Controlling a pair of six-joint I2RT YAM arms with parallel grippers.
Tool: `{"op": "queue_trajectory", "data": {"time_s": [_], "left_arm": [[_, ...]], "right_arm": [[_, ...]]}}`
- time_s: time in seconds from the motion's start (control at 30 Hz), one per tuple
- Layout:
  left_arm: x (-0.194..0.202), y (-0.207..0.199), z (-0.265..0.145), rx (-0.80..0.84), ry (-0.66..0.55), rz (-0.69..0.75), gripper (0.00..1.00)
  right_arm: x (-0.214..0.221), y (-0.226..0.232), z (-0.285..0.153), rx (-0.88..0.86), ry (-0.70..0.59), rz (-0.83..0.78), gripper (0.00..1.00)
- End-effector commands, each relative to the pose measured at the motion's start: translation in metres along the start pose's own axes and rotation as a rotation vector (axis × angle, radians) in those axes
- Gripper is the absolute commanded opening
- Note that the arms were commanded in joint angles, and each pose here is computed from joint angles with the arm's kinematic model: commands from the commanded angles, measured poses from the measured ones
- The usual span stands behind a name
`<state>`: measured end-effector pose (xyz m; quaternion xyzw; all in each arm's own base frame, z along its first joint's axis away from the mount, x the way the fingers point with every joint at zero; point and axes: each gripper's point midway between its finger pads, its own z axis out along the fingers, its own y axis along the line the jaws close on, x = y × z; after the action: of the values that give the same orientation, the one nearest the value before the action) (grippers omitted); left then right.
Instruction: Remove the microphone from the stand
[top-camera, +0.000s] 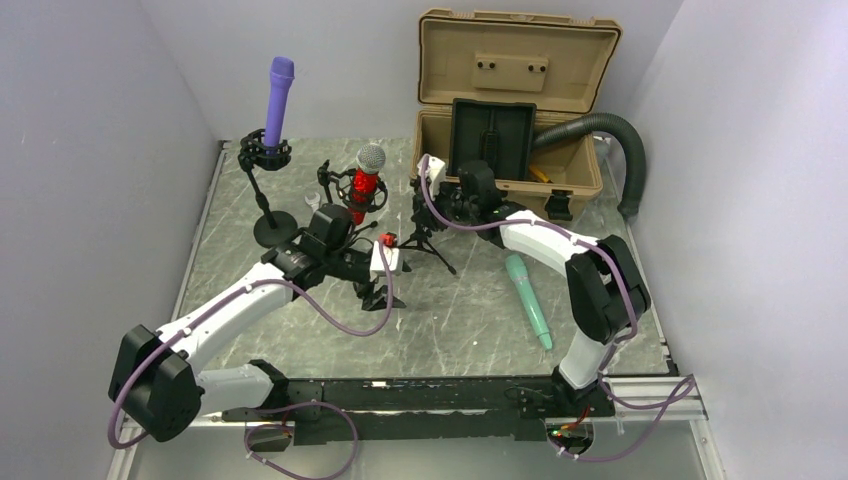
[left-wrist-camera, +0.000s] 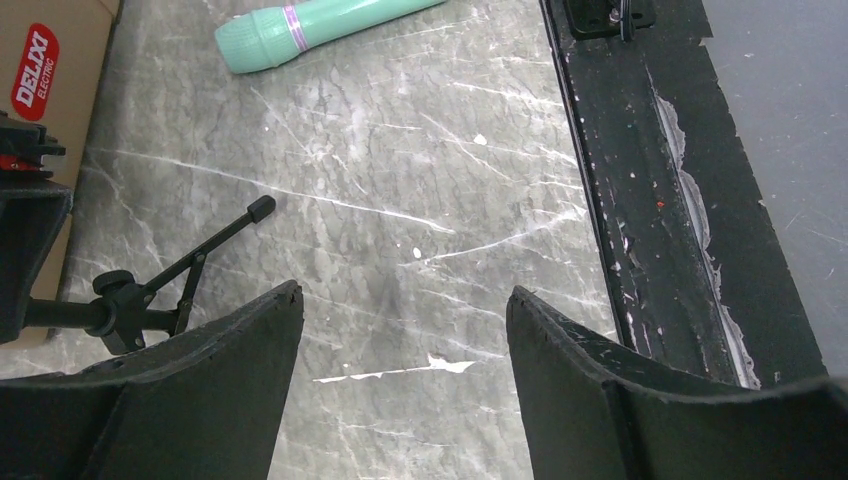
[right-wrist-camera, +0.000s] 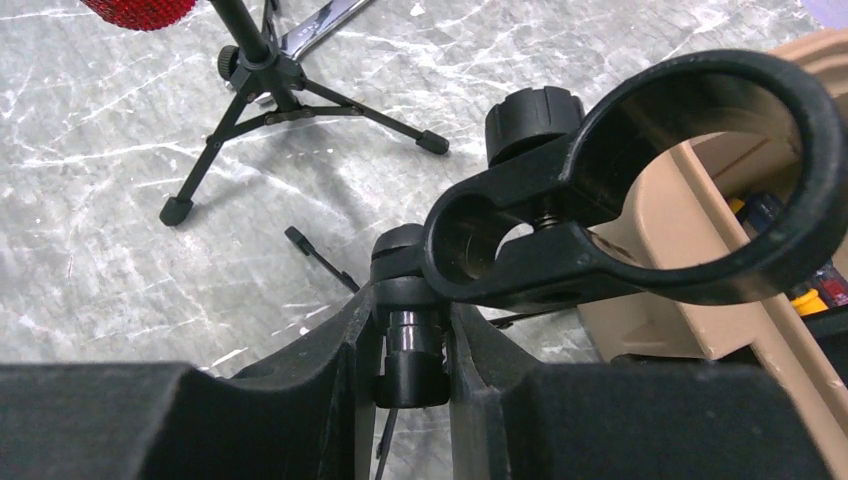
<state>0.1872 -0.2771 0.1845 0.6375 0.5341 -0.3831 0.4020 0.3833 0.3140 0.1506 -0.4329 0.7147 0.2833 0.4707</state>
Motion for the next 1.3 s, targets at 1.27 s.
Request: {"op": "queue_trajectory", "data": {"time_s": [1.27], "left_arm": [[0.012, -0.013, -0.006, -0.001, 0.015, 0.032, 0.79]], "right_arm": [[-0.007, 0.013, 0.022, -0.151, -0.009, -0.206, 0.00]]}}
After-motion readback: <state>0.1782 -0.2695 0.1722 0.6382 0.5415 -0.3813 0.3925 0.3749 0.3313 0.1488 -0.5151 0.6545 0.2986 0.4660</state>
